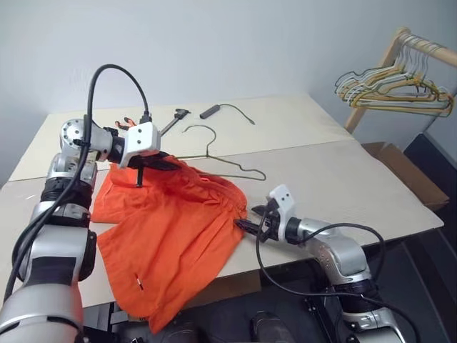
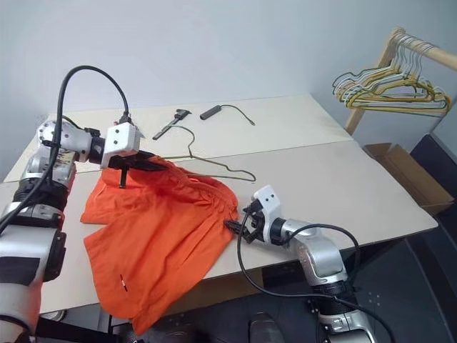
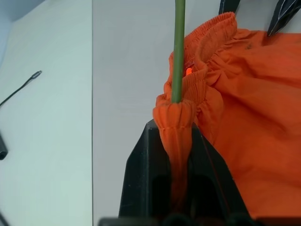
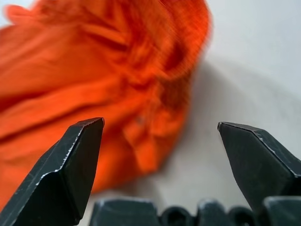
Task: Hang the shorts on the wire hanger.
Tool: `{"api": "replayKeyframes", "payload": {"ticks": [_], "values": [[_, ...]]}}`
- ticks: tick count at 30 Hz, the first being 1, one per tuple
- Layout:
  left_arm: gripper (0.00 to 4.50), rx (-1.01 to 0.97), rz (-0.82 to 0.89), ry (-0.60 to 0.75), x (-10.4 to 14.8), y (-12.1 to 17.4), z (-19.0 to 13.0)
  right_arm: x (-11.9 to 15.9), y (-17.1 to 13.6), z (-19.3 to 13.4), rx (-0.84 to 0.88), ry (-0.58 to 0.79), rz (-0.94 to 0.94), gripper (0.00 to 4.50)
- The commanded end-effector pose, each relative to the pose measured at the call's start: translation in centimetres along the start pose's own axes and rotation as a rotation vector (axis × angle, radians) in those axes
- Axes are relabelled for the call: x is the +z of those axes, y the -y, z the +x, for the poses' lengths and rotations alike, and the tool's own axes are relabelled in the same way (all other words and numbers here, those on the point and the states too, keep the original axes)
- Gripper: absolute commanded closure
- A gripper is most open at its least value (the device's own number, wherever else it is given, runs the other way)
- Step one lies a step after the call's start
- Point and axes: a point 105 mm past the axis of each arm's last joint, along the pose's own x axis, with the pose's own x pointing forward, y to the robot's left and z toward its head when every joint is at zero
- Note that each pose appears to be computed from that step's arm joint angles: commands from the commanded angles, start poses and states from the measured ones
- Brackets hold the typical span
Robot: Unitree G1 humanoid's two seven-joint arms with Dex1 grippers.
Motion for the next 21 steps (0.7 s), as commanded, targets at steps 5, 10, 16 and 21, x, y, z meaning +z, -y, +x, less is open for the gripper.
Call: {"api": "replayKeyframes", "payload": {"ticks": [5, 10, 16, 21], "values": [[4.49, 0.066, 0.036, 0.045, 1.5, -1.0, -1.0, 2.8, -0.1, 1.8, 0.033, 0.124, 0.010, 1.24], [4.49, 0.071, 0.027, 0.046, 1.3, -0.9, -1.1, 2.9, -0.6, 2.4, 0.048, 0.124, 0.018, 3.04], [4.49, 0.104, 0.019, 0.050, 1.2, -1.1, -1.5, 2.1, -0.1, 2.0, 0.014, 0.100, 0.037, 4.48], [4.49, 0.034, -0.018, 0.115, 1.6, -0.2, -2.7, 2.1, 1.2, 0.9, -0.032, 0.100, 0.020, 4.48]]}}
